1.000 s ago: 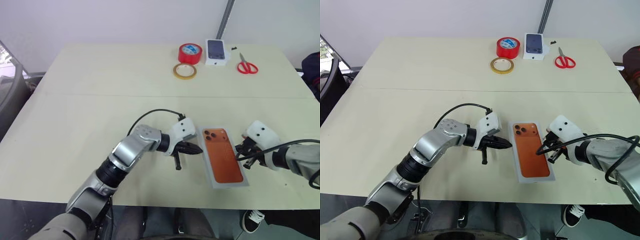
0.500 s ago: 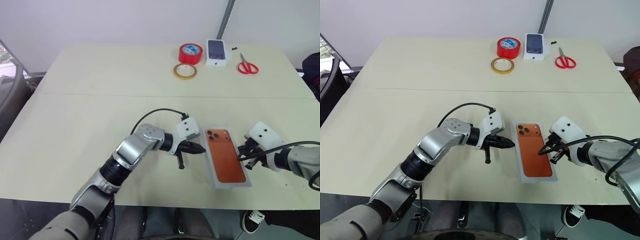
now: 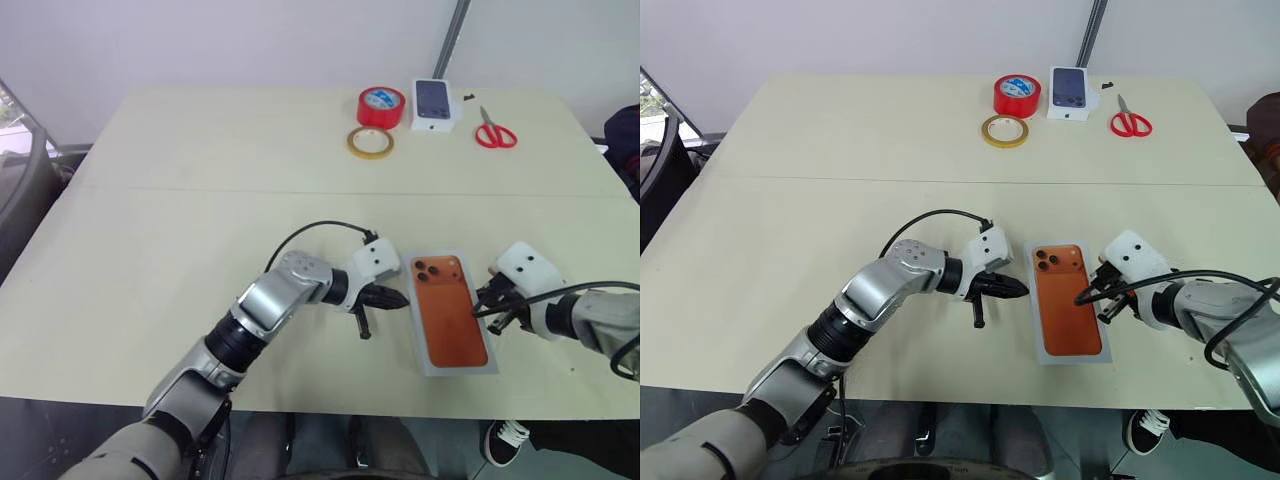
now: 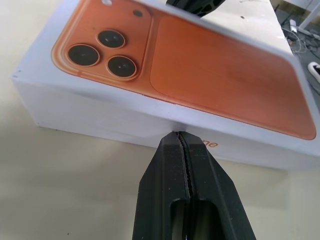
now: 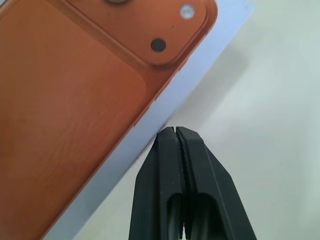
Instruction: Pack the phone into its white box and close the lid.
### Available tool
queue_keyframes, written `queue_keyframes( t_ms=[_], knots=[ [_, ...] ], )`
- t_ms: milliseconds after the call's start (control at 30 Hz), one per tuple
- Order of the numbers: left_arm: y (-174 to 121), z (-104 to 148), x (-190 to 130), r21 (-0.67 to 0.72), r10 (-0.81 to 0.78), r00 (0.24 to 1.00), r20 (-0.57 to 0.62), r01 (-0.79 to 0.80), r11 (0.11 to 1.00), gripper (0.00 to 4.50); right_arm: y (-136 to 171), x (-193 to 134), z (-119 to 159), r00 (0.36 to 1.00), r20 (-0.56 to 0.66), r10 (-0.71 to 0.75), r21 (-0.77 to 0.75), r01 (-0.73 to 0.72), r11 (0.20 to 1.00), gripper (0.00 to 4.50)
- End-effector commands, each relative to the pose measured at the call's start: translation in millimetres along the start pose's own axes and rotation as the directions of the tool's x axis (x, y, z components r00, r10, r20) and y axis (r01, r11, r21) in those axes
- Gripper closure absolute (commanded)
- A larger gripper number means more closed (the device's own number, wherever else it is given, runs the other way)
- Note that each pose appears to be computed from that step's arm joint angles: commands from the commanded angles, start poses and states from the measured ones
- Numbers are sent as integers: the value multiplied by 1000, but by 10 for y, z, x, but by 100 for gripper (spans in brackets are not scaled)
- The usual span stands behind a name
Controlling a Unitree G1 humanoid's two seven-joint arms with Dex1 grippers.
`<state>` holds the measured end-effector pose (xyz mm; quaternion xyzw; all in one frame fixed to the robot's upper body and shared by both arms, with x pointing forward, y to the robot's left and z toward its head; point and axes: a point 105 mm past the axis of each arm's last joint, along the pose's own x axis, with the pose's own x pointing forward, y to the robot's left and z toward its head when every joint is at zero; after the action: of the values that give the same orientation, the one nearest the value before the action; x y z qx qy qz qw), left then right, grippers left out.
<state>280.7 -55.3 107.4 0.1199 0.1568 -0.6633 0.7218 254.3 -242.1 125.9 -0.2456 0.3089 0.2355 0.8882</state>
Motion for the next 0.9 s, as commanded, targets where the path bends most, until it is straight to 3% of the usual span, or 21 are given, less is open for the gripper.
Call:
queue_keyframes(
  t_ms=[33,333,467,667,900],
  knots=[
    [-25,166,24,22,-5,998,60,4,1000,450,-4,-7,42,1000,22,-7,-15,7,1000,444],
    [13,141,-44,6,16,998,64,-16,1000,450,-143,-86,42,998,21,-65,-35,65,997,444],
    [182,249,-207,-62,83,987,139,-75,995,450,-216,-238,125,996,63,-67,-56,71,996,444],
    [234,489,-198,-46,95,973,210,-87,995,450,17,-351,157,992,108,66,-68,-59,996,444],
    [348,331,147,-19,143,986,85,-142,990,450,417,-298,47,974,83,210,-58,-206,977,444]
  ],
)
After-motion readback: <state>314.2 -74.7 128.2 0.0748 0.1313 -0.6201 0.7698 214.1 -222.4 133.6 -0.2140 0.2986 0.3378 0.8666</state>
